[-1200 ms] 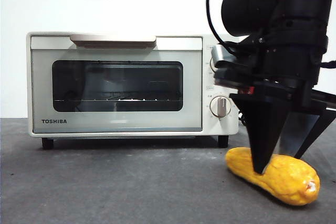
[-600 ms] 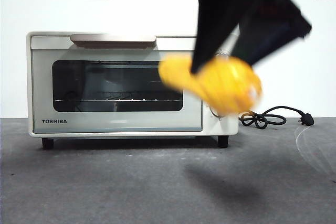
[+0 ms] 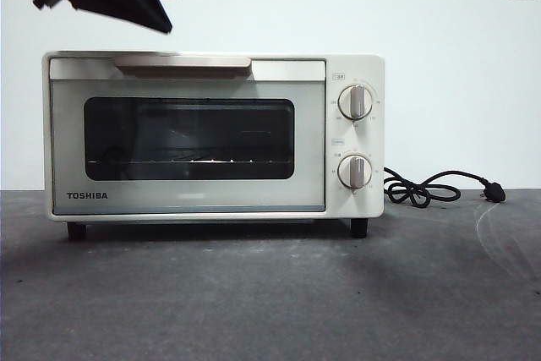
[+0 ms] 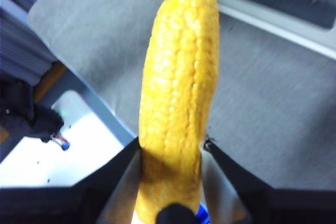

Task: Take the corn from the table,put the corn in the oven

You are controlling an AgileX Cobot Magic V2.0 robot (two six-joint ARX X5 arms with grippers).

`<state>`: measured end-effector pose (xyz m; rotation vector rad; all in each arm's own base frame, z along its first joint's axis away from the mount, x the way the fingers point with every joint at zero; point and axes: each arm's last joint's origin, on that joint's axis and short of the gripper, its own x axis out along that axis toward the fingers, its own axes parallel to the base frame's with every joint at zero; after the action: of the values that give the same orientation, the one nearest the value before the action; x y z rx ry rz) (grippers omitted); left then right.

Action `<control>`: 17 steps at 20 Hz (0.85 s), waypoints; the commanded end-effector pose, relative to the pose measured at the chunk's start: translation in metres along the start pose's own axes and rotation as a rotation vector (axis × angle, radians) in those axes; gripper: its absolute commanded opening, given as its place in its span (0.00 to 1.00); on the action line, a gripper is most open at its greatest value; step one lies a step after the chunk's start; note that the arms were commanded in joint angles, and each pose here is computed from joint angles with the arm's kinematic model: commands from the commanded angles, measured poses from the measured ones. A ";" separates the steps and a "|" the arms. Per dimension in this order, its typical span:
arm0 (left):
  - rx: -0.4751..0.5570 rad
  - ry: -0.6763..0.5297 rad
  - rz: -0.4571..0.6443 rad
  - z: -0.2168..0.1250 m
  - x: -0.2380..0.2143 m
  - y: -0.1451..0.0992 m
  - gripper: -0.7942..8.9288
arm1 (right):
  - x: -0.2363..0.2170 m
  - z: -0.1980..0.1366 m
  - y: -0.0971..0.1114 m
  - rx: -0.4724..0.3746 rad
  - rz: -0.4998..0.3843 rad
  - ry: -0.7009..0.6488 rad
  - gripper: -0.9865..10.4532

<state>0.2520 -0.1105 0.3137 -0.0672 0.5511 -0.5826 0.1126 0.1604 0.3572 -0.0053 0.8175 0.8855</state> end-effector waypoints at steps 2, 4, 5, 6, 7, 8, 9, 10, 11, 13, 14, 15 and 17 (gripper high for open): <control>0.004 0.042 0.000 -0.004 0.008 0.001 0.08 | -0.017 0.010 0.004 -0.031 -0.040 -0.041 0.08; -0.001 0.067 0.002 -0.007 0.010 0.002 0.08 | -0.024 0.015 0.006 -0.049 -0.058 -0.058 0.08; -0.003 0.079 0.002 -0.008 0.011 0.002 0.08 | -0.028 0.017 0.007 -0.052 -0.070 -0.071 0.08; -0.005 0.088 0.003 -0.009 0.011 0.002 0.08 | -0.031 0.019 0.007 -0.057 -0.077 -0.082 0.08; -0.007 0.097 0.004 -0.010 0.011 0.002 0.08 | -0.034 0.021 0.008 -0.068 -0.081 -0.096 0.08; -0.009 0.106 0.005 -0.011 0.011 0.002 0.08 | -0.037 0.023 0.009 -0.076 -0.079 -0.109 0.08; -0.011 0.114 0.006 -0.012 0.010 0.002 0.08 | -0.039 0.025 0.010 -0.078 -0.077 -0.119 0.08; -0.014 0.124 0.006 -0.013 0.010 0.002 0.08 | -0.043 0.027 0.011 -0.085 -0.080 -0.133 0.08; -0.017 0.138 0.008 -0.014 0.010 0.002 0.08 | -0.045 0.028 0.012 -0.092 -0.084 -0.143 0.08; -0.022 0.165 0.005 -0.017 0.010 0.001 0.08 | -0.048 0.031 0.012 -0.103 -0.093 -0.160 0.08; -0.023 0.180 0.004 -0.018 0.010 0.001 0.08 | -0.050 0.032 0.013 -0.103 -0.093 -0.165 0.08; -0.023 0.191 0.002 -0.019 0.010 0.000 0.08 | -0.050 0.032 0.013 -0.104 -0.095 -0.172 0.08; -0.019 0.220 -0.003 -0.022 0.010 -0.002 0.08 | -0.051 0.034 0.013 -0.111 -0.103 -0.184 0.08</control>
<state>0.2479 -0.1143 0.3026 -0.0498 0.7014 -0.5890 0.1063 0.1447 0.4158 -0.0523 0.6103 0.8172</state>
